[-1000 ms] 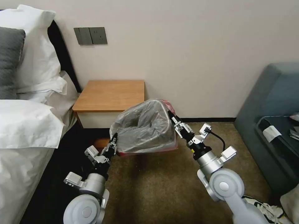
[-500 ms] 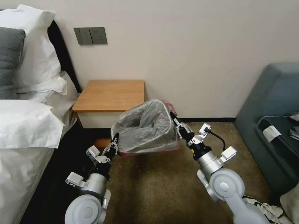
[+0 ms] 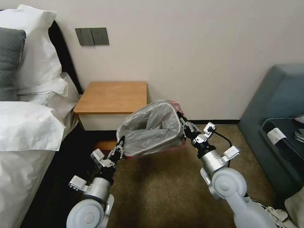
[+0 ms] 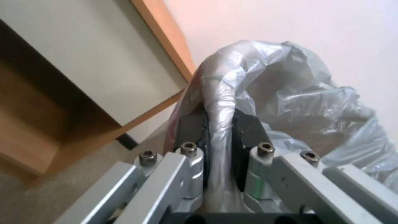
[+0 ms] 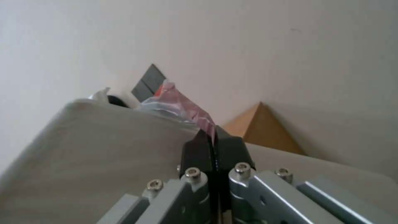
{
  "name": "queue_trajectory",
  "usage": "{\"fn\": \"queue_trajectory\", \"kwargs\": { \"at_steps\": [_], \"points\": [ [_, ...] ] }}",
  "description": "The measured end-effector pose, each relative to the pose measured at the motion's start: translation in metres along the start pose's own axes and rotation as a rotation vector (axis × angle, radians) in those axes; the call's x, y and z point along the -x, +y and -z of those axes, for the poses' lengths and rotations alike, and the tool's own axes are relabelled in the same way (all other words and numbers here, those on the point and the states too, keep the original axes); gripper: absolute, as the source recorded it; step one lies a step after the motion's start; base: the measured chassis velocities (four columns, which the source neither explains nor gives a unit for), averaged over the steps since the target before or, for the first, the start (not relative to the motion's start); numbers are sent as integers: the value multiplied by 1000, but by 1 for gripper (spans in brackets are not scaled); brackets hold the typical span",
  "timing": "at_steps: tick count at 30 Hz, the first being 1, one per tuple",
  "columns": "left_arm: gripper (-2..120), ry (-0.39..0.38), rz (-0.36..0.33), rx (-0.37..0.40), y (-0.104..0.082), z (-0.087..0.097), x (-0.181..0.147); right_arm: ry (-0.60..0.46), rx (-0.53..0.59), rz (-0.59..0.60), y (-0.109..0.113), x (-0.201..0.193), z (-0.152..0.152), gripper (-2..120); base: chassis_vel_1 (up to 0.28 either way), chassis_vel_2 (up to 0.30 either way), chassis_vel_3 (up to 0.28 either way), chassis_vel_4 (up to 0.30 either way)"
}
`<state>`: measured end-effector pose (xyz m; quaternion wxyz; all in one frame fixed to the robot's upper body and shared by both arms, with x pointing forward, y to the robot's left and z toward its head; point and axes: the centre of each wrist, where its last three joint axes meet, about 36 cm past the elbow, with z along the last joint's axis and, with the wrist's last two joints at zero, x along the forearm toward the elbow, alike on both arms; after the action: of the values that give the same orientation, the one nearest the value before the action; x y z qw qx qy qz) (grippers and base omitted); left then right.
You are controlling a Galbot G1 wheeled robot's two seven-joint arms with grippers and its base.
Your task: Pick up the garbage bag from the table and place it over the trash can.
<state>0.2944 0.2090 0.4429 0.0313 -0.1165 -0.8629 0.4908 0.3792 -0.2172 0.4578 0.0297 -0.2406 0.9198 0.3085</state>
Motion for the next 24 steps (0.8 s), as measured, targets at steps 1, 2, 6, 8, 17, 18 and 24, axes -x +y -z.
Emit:
{"fn": "queue_trajectory", "kwargs": {
  "at_steps": [1, 2, 6, 8, 17, 18, 24],
  "points": [
    [7, -1, -2, -5, 0, 0, 0, 3, -20, -12, -2, 0, -1, 0, 0, 0, 0, 0],
    [7, -2, -4, -12, -1, -1, 0, 7, -48, -27, -4, 0, -2, 0, 0, 0, 0, 0],
    [7, -7, -8, -23, -2, -2, 0, 14, -93, -54, -7, 1, -4, 0, 0, 0, 0, 0],
    [7, -13, -14, -34, -4, -3, 0, 20, -130, -83, -8, 2, -4, 0, 0, 0, 0, 0],
    [7, -23, -22, -56, -7, -3, 0, 71, -270, -190, -15, 5, -7, 0, 0, 0, 0, 0],
    [7, -24, -22, -58, -7, -3, 1, 78, -283, -199, -16, 5, -8, 0, 0, 0, 0, 0],
    [7, -28, -19, -64, -8, -5, 1, 96, -335, -210, -19, 3, -11, -1, 0, 0, 0, 0]
  ]
}}
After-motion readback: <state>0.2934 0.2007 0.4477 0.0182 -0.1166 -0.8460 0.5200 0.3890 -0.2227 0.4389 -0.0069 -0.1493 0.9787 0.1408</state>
